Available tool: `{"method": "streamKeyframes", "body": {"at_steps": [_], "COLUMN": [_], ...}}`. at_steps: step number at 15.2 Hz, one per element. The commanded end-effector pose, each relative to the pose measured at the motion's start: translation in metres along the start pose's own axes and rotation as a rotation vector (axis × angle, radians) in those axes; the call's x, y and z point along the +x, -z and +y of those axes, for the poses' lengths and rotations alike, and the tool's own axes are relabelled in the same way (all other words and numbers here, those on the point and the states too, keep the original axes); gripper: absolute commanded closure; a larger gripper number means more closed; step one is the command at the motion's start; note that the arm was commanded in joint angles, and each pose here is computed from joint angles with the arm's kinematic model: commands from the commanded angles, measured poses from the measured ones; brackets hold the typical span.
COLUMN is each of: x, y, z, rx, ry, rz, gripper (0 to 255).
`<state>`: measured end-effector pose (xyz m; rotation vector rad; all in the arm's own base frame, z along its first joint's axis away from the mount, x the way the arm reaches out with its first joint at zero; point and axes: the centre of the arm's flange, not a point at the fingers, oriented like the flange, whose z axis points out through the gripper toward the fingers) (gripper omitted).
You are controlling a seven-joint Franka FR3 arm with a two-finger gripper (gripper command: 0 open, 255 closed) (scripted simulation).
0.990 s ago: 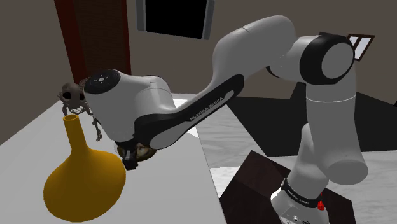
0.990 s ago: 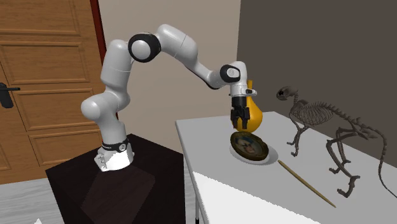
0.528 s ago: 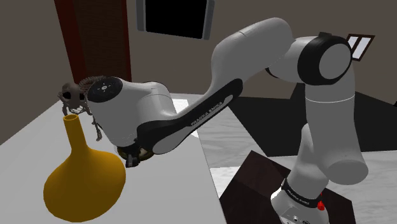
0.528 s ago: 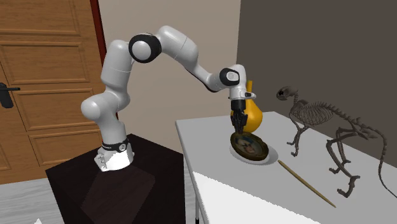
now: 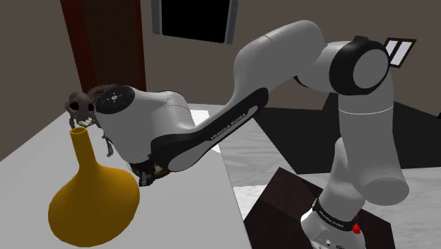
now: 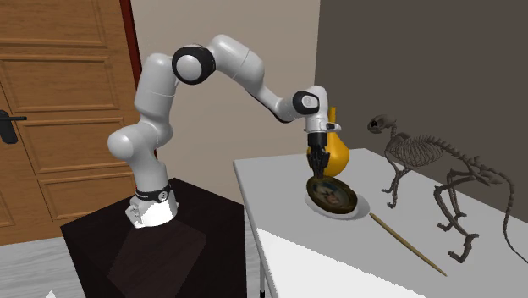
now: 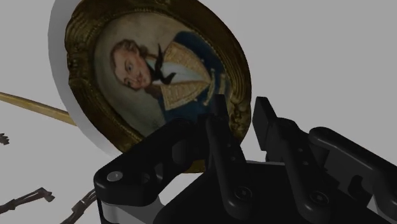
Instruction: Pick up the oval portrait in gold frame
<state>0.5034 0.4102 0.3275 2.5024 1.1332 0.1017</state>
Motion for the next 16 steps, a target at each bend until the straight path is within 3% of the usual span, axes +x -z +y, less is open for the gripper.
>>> {"method": "streamKeyframes", "body": {"at_steps": [1,16], "x": [0.000,-0.006], "y": [0.006,0.070], "z": [0.003,0.029], "rx": [0.001,0.001], "ry": [0.000,0.000], "rz": [-0.001,-0.001], "gripper": [255,255]}}
